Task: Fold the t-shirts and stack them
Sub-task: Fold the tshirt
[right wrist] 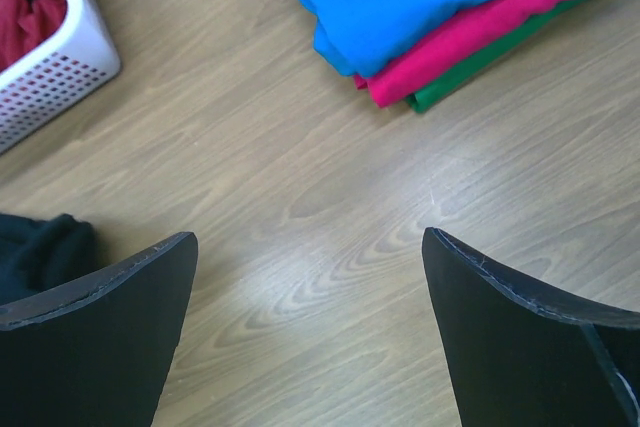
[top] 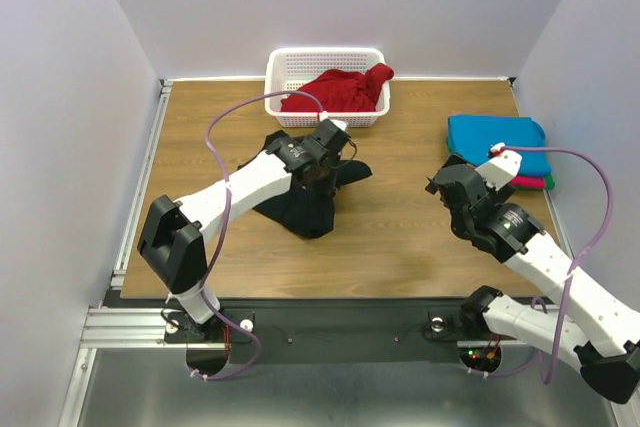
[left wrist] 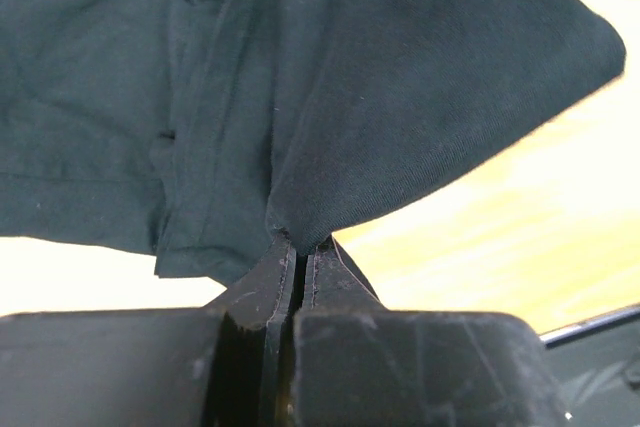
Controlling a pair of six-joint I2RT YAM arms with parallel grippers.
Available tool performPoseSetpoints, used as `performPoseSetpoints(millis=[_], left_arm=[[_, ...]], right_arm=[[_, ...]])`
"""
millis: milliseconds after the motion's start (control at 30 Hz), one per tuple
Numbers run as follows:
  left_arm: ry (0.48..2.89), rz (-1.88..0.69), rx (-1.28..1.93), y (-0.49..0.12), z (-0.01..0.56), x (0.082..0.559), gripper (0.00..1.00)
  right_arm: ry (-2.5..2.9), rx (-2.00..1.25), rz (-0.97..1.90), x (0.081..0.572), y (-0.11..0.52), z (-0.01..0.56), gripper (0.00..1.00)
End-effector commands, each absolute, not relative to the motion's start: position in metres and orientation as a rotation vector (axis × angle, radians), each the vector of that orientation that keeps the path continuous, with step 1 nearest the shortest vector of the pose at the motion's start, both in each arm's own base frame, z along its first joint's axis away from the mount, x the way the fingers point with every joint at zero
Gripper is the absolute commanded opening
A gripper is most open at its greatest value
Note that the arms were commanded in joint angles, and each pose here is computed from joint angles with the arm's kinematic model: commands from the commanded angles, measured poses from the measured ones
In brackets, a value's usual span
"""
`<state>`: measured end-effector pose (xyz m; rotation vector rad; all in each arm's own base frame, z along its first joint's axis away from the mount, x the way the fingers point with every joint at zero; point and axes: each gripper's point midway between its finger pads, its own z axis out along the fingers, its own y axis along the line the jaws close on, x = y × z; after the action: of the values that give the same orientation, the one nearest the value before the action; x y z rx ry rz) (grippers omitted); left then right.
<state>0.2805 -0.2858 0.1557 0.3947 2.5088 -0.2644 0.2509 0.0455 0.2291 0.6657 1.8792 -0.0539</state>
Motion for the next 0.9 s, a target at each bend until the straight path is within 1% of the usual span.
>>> performPoseSetpoints(millis=[0, 100, 300, 367, 633, 800, 867], left_arm=[[2.466, -0.253, 0.375, -0.259, 0.178, 0.294, 0.00], [2.468, -0.261, 0.325, -0.252, 0.185, 0.303, 0.00], [2.454, -0.466, 0.339, -0.287, 0.205, 0.291, 0.00], [2.449, -0.508, 0.340, -0.298, 0.211, 0.283, 0.00], [2.427, -0.679, 0.420, -0.358, 0.245, 0.220, 0.00], [2.455, -0.706, 0.388, -0.365, 0.243, 0.204, 0.00], [2.446, -0.756, 0.382, -0.369, 0.247, 0.200, 0.00]], right_arm=[[1.865, 0.692, -0.067, 0.252, 0.043, 0.229, 1.00], [1.867, 0.692, -0.068, 0.252, 0.043, 0.228, 1.00], [1.866, 0.691, -0.068, 0.251, 0.042, 0.228, 1.00], [1.852, 0.697, -0.066, 0.251, 0.040, 0.231, 1.00], [1.780, 0.729, -0.039, 0.244, 0.029, 0.250, 1.00], [1.743, 0.741, -0.003, 0.238, 0.024, 0.262, 1.00], [1.734, 0.746, 0.007, 0.237, 0.022, 0.265, 1.00]])
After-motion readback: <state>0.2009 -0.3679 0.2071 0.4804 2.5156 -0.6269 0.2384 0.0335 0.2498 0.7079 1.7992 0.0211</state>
